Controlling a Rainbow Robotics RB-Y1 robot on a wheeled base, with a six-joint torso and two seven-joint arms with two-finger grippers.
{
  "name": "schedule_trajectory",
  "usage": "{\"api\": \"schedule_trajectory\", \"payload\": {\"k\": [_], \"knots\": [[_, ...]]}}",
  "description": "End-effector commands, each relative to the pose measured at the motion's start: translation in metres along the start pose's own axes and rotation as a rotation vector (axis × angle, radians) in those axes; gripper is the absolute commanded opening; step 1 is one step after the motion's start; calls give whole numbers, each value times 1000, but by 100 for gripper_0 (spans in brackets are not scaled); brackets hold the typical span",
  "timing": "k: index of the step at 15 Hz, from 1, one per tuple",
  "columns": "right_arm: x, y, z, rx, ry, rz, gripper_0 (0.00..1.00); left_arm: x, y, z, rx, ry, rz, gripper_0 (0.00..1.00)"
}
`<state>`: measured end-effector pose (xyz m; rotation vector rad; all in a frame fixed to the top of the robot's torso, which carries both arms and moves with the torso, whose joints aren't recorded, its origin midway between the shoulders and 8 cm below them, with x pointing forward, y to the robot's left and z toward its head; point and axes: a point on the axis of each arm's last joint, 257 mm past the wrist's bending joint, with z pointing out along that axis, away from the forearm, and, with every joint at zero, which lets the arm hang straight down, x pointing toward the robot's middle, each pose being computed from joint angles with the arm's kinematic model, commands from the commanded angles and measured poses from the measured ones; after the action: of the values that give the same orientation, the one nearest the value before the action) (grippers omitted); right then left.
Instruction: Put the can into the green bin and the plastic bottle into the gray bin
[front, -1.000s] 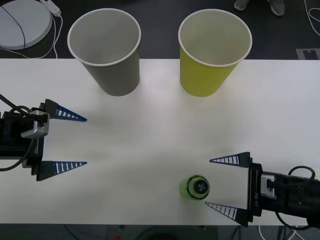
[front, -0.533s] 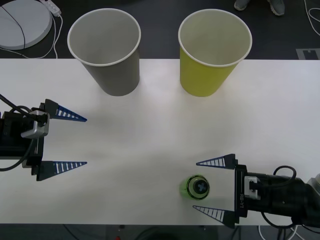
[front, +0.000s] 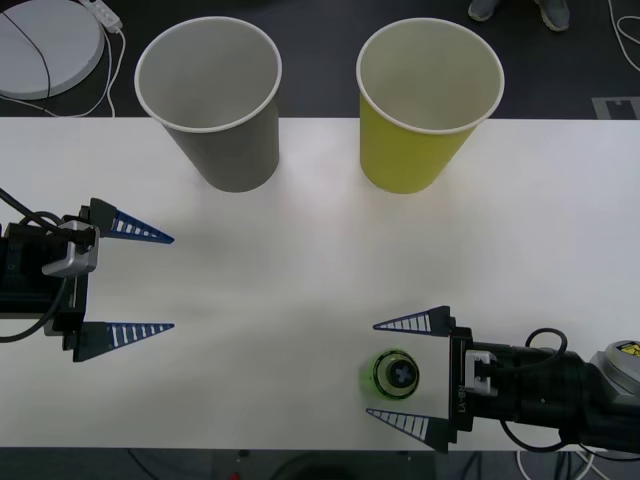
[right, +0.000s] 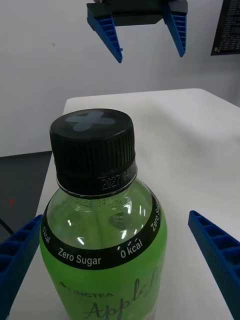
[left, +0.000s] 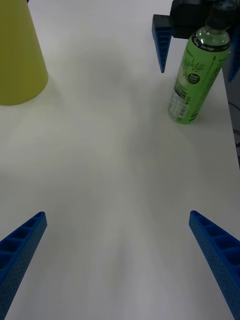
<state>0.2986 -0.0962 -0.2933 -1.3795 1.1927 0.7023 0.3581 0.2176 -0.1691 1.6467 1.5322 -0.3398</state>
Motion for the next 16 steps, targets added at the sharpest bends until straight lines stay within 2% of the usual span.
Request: {"api": "schedule_trajectory", "payload": {"k": [1, 2, 3, 4, 12, 16], "knots": [[0, 1, 0, -1, 0, -4, 63, 0, 0, 0, 0, 0, 0, 100], [1, 1, 0, -1, 0, -3, 39, 0, 0, 0, 0, 0, 0, 100], [0, 1, 1, -3, -1, -6, 10, 0, 0, 0, 0, 0, 0, 100], [0, 3, 1, -6, -2, -6, 0, 0, 0, 0, 0, 0, 0, 100], [-3, 3, -2, -11, -13, -5, 0, 0, 0, 0, 0, 0, 0, 100], [-13, -7, -11, 8, -25, -15, 0, 0, 0, 0, 0, 0, 0, 100]]}}
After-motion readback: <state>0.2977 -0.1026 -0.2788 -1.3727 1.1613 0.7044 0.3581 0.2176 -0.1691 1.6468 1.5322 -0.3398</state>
